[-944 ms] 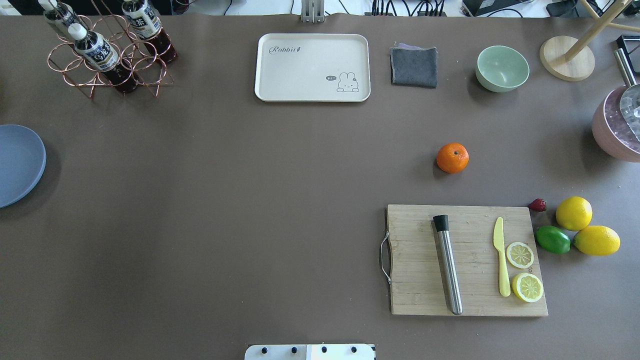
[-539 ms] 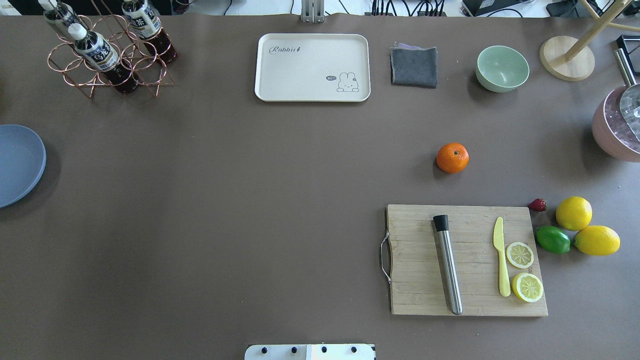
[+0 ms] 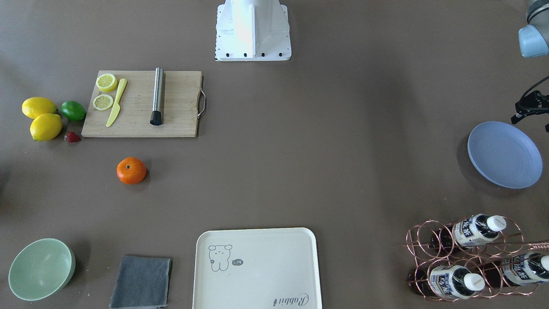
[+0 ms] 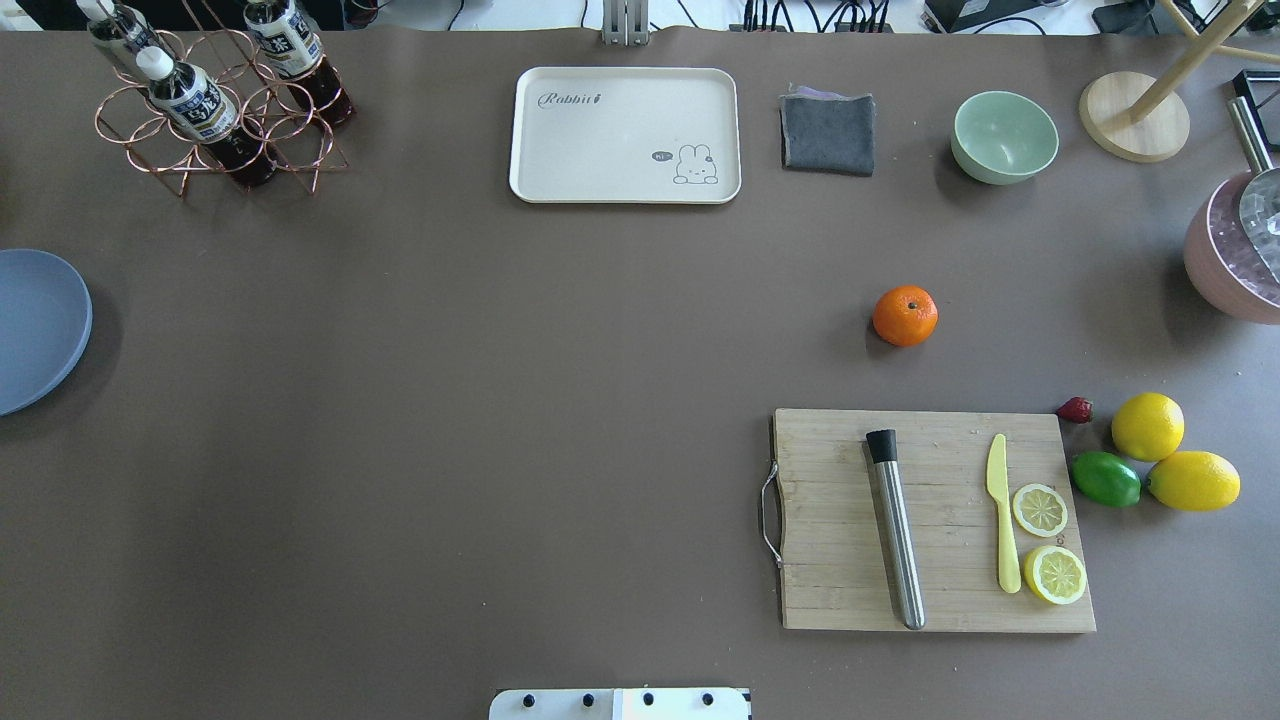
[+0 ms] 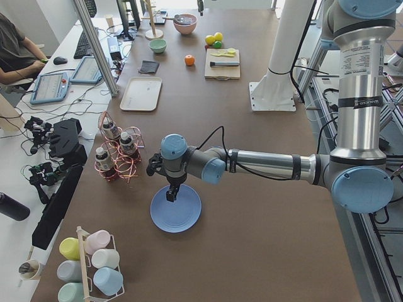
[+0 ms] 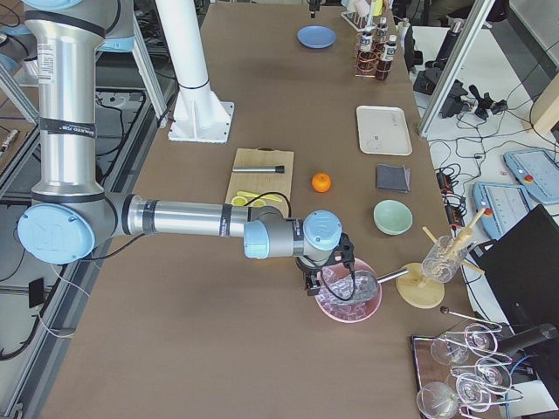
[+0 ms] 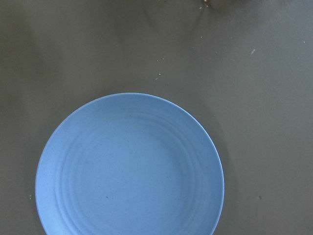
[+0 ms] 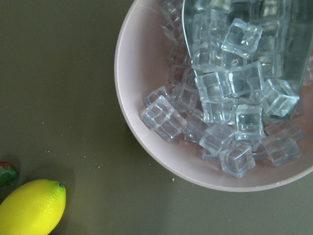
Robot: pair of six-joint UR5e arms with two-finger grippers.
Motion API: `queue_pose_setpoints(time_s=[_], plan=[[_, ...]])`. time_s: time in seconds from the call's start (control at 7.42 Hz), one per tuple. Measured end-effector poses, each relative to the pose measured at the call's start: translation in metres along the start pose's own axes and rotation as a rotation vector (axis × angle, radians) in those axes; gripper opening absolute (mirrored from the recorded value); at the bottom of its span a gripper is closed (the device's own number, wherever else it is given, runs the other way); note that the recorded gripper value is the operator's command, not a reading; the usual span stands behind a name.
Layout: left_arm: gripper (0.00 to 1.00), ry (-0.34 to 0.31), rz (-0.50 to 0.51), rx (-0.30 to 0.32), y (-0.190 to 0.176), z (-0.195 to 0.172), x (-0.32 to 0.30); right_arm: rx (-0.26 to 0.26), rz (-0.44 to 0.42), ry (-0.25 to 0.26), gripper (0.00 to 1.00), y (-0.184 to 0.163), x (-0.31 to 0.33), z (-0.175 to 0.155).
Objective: Pick orange to plate
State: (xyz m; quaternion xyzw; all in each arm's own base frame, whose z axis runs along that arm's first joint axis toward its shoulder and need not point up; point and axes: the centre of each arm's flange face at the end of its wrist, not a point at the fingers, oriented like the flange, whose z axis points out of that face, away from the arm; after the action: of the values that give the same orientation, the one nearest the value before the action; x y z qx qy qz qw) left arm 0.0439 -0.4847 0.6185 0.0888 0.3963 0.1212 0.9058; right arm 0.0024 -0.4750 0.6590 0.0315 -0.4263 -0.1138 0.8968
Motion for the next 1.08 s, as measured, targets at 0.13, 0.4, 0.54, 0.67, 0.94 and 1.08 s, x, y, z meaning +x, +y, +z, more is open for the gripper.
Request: queue_pose_setpoints(time_s=[0.13, 0.4, 0.54, 0.67, 0.94, 1.08], plan=[[0.98, -0.001, 0.004, -0.018, 0.005, 0.010, -0.013, -0.003, -0.005, -0.004, 1.00, -0.002, -0.003, 0.002], [0.97, 0.000, -0.004, -0.044, 0.008, 0.037, -0.043, -0.010, -0.008, -0.027, 1.00, -0.007, -0.013, 0.006], [0.97, 0.001, 0.001, -0.038, 0.010, 0.060, -0.066, -0.011, -0.006, -0.035, 1.00, -0.009, -0.016, 0.007], [0.97, 0.001, 0.007, -0.030, 0.009, 0.081, -0.087, -0.012, -0.007, -0.038, 1.00, -0.011, -0.019, 0.007], [0.97, 0.000, -0.012, -0.039, 0.005, 0.102, -0.109, -0.012, -0.012, -0.041, 1.00, -0.012, -0.022, 0.007], [0.89, 0.000, -0.033, -0.044, 0.003, 0.107, -0.113, -0.011, -0.014, -0.041, 1.00, -0.013, -0.023, 0.007]])
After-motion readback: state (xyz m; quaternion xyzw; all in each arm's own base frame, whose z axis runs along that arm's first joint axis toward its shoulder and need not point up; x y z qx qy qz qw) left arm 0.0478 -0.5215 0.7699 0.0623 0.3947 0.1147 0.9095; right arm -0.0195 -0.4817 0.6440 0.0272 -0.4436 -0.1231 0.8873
